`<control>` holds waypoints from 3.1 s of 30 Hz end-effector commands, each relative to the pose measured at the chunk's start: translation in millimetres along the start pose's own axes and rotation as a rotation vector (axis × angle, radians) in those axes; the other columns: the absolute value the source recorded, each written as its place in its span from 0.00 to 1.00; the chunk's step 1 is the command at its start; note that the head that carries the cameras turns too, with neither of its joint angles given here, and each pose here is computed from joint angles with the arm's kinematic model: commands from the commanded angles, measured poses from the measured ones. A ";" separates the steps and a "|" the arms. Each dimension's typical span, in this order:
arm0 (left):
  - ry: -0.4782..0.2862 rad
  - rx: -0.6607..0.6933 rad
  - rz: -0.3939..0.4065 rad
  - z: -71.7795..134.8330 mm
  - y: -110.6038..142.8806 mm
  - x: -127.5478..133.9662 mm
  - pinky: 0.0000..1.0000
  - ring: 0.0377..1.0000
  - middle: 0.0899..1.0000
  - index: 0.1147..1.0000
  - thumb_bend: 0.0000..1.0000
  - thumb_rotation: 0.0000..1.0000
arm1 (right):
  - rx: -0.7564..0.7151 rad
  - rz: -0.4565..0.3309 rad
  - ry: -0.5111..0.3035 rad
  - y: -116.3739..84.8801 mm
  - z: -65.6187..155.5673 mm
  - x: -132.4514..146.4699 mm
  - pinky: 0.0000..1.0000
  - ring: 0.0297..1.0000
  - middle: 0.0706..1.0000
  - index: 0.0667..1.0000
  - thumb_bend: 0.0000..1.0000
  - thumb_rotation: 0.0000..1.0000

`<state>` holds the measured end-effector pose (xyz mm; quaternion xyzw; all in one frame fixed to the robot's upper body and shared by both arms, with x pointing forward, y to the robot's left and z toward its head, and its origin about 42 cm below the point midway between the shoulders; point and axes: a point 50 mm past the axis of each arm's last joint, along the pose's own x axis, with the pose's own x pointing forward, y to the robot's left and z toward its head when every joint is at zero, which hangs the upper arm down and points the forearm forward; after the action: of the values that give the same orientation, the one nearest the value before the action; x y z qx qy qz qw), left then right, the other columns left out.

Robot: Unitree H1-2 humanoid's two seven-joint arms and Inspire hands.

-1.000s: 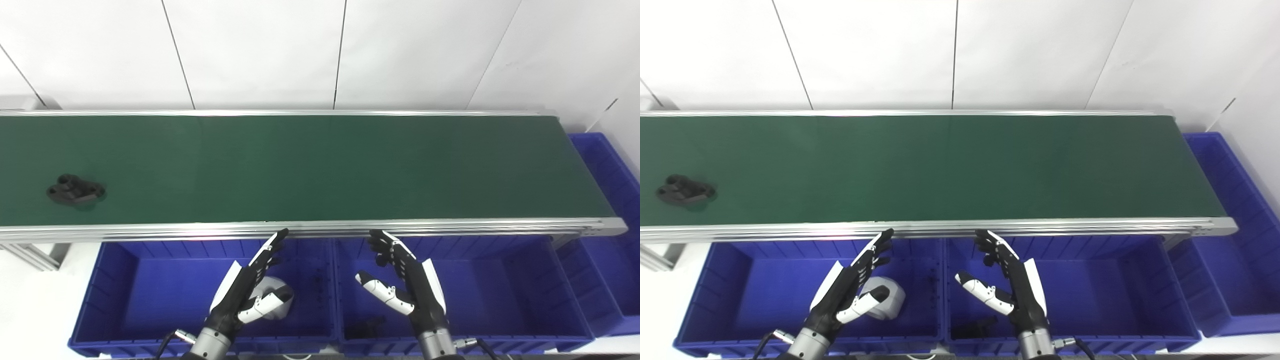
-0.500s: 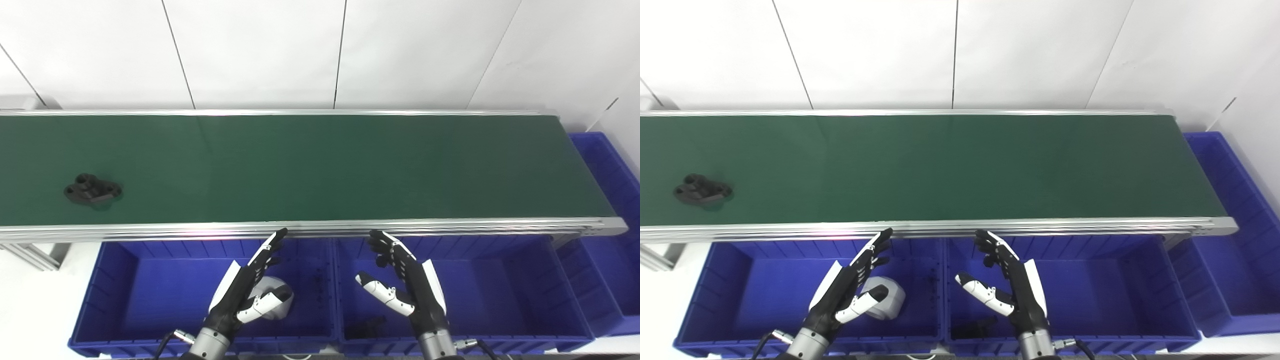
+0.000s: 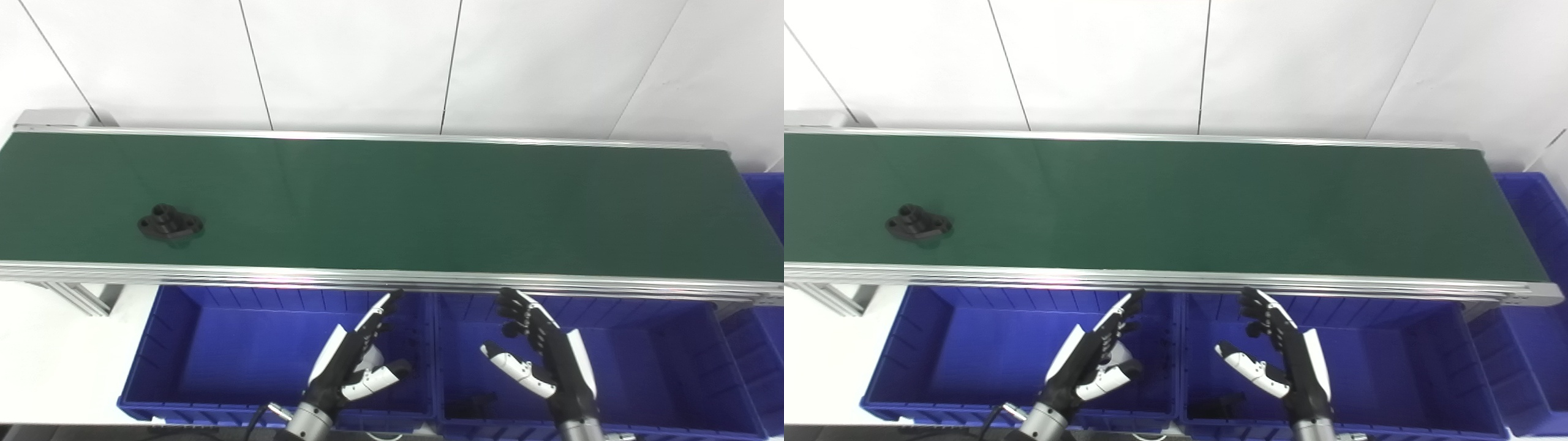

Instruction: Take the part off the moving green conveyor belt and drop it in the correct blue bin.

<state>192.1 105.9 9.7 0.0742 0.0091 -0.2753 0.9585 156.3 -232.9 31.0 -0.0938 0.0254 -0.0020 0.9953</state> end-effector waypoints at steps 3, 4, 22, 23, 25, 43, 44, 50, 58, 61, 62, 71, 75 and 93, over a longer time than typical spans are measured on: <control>-0.078 0.029 0.021 11.2 1.6 11.5 0.88 0.96 0.99 0.95 0.66 0.79 | -0.010 0.011 -0.090 -3.6 9.5 4.2 0.77 0.80 0.79 0.81 0.62 0.41; -0.077 0.030 0.022 10.9 1.4 12.1 0.88 0.96 0.99 0.95 0.66 0.79 | -0.005 0.010 -0.091 -3.6 9.2 4.3 0.77 0.80 0.79 0.82 0.61 0.39; -0.065 0.030 0.015 1.5 -9.6 19.0 0.85 0.95 0.99 0.95 0.65 0.77 | -0.003 0.017 -0.092 -11.2 -2.7 2.7 0.80 0.82 0.81 0.83 0.57 0.33; -0.065 0.032 0.013 1.3 -10.3 19.6 0.85 0.95 0.99 0.95 0.64 0.77 | 0.000 0.018 -0.088 -11.8 -3.6 2.4 0.81 0.82 0.81 0.84 0.56 0.34; -0.064 0.035 0.008 0.5 -11.2 20.6 0.85 0.95 0.99 0.95 0.63 0.76 | 0.012 0.015 -0.083 -12.3 -5.7 1.8 0.82 0.83 0.82 0.84 0.56 0.34; -0.056 0.024 0.016 -2.4 -13.6 22.3 0.86 0.96 1.00 0.96 0.65 0.78 | -0.056 -0.023 -0.130 -16.4 1.8 7.3 0.75 0.78 0.77 0.80 0.58 0.37; -0.057 0.026 0.017 -2.3 -13.4 22.0 0.86 0.96 1.00 0.96 0.65 0.78 | -0.076 -0.042 -0.153 -16.7 7.1 9.2 0.73 0.76 0.76 0.80 0.60 0.39; -0.055 0.038 0.022 -3.6 -9.8 22.1 0.87 0.96 1.00 0.96 0.63 0.78 | -0.077 -0.099 -0.339 -17.1 53.8 26.9 0.75 0.77 0.76 0.78 0.71 0.43; -0.060 0.038 0.033 -3.1 1.9 17.8 0.90 0.98 1.00 0.97 0.65 0.83 | -0.074 -0.094 -0.559 -16.9 127.9 57.4 0.73 0.77 0.76 0.78 0.73 0.39; -0.067 0.037 0.037 -1.8 9.6 14.6 0.92 0.99 1.00 0.98 0.65 0.84 | -0.089 -0.094 -0.576 -13.2 146.2 70.1 0.69 0.75 0.75 0.77 0.73 0.38; -0.070 0.038 0.039 -1.3 13.0 13.4 0.92 0.99 1.00 0.98 0.64 0.84 | -0.107 -0.093 -0.574 -11.5 151.3 74.2 0.68 0.74 0.75 0.77 0.73 0.38; -0.086 0.049 0.057 2.2 36.1 7.1 0.90 0.97 0.99 0.96 0.63 0.82 | -0.252 -0.069 -0.487 6.9 175.5 112.9 0.68 0.74 0.75 0.77 0.77 0.32; -0.085 0.063 0.055 1.9 42.8 6.9 0.91 0.97 0.98 0.96 0.63 0.83 | -0.287 -0.072 -0.456 18.0 182.8 127.0 0.70 0.73 0.73 0.76 0.79 0.28; -0.080 0.079 0.030 0.8 47.6 12.8 0.91 0.96 0.98 0.95 0.66 0.83 | -0.504 0.109 -0.367 61.7 191.1 193.9 0.63 0.72 0.75 0.77 0.82 0.32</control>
<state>216.6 143.9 3.5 0.1009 0.0008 -0.2606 0.9602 349.6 -143.3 182.3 -0.3248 -0.1291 0.0776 0.9337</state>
